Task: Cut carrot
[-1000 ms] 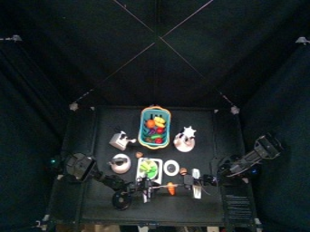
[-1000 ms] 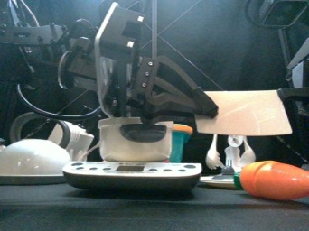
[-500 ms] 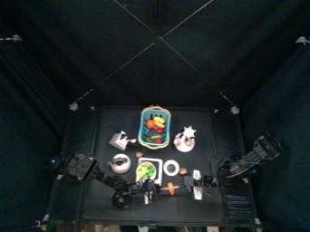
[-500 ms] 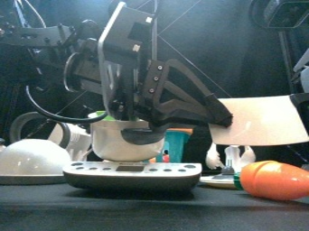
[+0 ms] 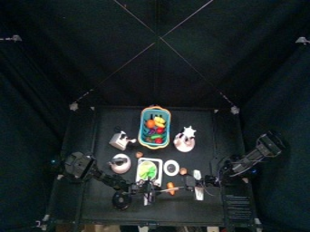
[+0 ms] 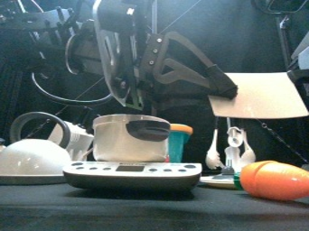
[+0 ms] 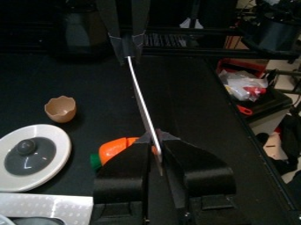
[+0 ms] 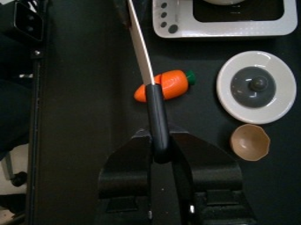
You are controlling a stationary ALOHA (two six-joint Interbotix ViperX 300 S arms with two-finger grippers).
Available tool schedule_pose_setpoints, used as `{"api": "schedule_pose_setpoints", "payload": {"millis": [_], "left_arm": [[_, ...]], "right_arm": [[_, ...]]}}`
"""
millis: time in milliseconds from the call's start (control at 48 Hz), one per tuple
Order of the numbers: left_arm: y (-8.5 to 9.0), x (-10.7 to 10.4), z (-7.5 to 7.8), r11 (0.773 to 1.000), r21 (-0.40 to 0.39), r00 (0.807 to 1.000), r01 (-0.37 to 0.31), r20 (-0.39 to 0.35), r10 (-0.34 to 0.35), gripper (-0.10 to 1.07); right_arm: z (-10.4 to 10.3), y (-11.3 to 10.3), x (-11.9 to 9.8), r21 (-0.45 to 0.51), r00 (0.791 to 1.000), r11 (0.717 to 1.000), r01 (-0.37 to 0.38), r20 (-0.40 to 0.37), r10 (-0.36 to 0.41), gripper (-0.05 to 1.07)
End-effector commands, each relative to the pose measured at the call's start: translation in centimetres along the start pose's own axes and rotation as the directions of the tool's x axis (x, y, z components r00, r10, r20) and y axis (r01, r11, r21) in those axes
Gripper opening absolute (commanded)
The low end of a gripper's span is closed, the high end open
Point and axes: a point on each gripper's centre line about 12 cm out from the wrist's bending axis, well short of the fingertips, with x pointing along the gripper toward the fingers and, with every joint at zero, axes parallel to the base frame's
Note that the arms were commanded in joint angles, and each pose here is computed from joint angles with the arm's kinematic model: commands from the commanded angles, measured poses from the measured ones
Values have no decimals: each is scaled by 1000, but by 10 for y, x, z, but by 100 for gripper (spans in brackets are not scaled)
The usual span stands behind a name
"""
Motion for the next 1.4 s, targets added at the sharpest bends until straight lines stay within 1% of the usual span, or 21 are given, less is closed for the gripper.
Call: {"api": "schedule_pose_setpoints", "payload": {"millis": [0, 104, 167, 271, 333, 417, 500, 583, 646, 729, 854, 896, 1000, 1146, 1375], "left_arm": [[-4, 2, 23, 1000, -14, 998, 10, 59, -10, 55], [-3, 3, 14, 1000, -1, 999, 9, 41, -9, 54], [-3, 4, 9, 1000, 24, 999, 12, 32, -13, 55], [-4, 5, 9, 995, 97, 999, 19, 32, -22, 55], [-5, 6, 12, 990, 142, 999, 18, 34, -23, 55], [-6, 7, 11, 982, 188, 1000, 24, 6, -26, 55], [-5, 11, 5, 975, 218, 999, 29, -51, -19, 55], [-6, 15, 3, 973, 229, 995, 40, -93, -19, 55], [-7, 17, 3, 971, 232, 994, 47, -107, -22, 55], [-9, 21, 2, 970, 240, 994, 49, -109, -24, 55], [-5, 24, -6, 968, 245, 992, 45, -126, -14, 54], [-4, 25, -6, 968, 247, 992, 43, -127, -11, 54], [-2, 23, -3, 969, 244, 993, 39, -121, -9, 54], [1, 20, 5, 969, 246, 993, 38, -117, -9, 54], [9, 16, 7, 967, 250, 991, 42, -137, -7, 54]], "right_arm": [[7, 4, -4, 6, 1000, 1000, -15, 21, 14, 44], [5, 3, -2, 0, 1000, 1000, -5, 13, 5, 44], [5, 2, -2, 0, 1000, 1000, -1, 13, 1, 44], [0, -1, 0, -4, 1000, 1000, 10, 2, -10, 44], [-2, -3, 1, -1, 1000, 1000, 14, -5, -14, 44], [-5, -4, 2, 0, 1000, 1000, 17, -14, -17, 44], [-6, -5, 2, -3, 1000, 1000, 21, -15, -21, 44], [-5, -6, 3, 0, 1000, 1000, 26, -15, -26, 44], [-7, -6, 5, 0, 999, 1000, 28, -22, -28, 44], [-9, -7, 8, -6, 999, 999, 37, -33, -38, 44], [-13, -10, 14, -11, 997, 998, 57, -54, -57, 44], [-13, -10, 15, -11, 996, 998, 61, -59, -61, 44], [-15, -10, 18, -14, 996, 998, 66, -66, -67, 44], [-11, -10, 14, -8, 997, 998, 58, -51, -58, 44], [-10, -10, 13, -6, 997, 998, 55, -46, -55, 44]]}}
